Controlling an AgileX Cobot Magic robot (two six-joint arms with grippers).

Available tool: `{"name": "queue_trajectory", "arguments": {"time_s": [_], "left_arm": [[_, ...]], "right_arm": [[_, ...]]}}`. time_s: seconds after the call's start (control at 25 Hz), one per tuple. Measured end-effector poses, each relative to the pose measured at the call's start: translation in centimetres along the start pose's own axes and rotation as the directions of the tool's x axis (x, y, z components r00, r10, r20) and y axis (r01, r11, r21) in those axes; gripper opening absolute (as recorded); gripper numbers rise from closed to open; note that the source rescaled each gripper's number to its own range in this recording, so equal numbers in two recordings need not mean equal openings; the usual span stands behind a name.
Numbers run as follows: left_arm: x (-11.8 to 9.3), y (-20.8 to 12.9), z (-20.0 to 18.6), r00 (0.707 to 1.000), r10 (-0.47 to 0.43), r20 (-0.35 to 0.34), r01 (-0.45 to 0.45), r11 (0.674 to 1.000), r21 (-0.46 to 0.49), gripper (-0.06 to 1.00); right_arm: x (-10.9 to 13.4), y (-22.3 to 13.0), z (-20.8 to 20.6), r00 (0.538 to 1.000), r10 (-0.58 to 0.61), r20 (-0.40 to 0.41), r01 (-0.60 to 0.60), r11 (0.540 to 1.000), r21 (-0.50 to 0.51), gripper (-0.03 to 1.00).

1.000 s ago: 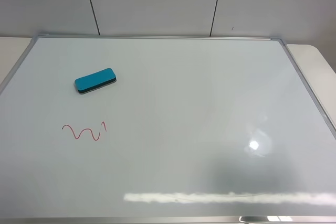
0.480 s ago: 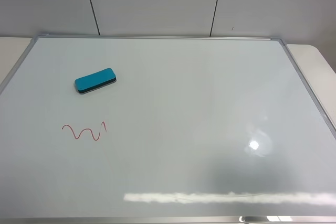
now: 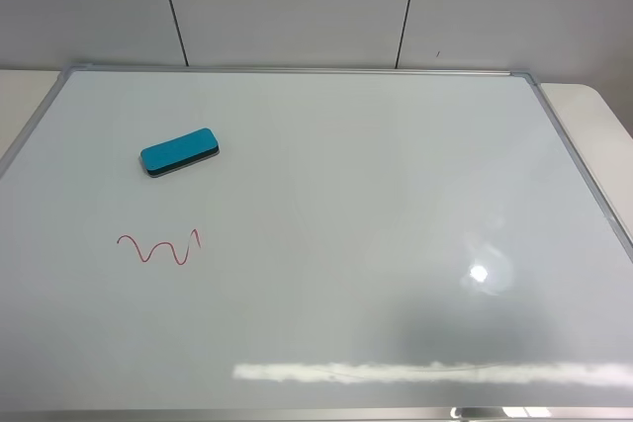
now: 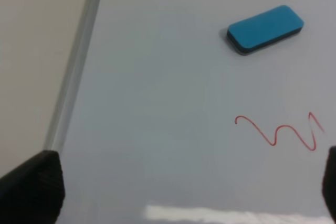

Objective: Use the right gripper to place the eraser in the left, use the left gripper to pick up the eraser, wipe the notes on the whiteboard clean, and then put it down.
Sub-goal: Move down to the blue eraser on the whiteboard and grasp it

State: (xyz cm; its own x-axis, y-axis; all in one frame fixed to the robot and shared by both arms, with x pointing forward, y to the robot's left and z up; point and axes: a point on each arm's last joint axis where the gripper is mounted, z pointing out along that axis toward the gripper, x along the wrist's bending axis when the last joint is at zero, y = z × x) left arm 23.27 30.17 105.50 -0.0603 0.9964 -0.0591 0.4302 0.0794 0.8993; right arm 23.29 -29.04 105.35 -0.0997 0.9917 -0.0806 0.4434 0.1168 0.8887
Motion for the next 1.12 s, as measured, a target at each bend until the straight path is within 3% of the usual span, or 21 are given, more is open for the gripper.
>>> {"name": "queue_trajectory", "arguments": {"time_s": [1.12], "left_arm": [[0.0, 0.0, 0.0, 1.0, 0.0, 0.0, 0.0, 1.0, 0.0, 1.0]], "right_arm": [[0.0, 0.0, 0.0, 1.0, 0.0, 0.0, 0.0, 1.0, 0.0, 1.0]]}}
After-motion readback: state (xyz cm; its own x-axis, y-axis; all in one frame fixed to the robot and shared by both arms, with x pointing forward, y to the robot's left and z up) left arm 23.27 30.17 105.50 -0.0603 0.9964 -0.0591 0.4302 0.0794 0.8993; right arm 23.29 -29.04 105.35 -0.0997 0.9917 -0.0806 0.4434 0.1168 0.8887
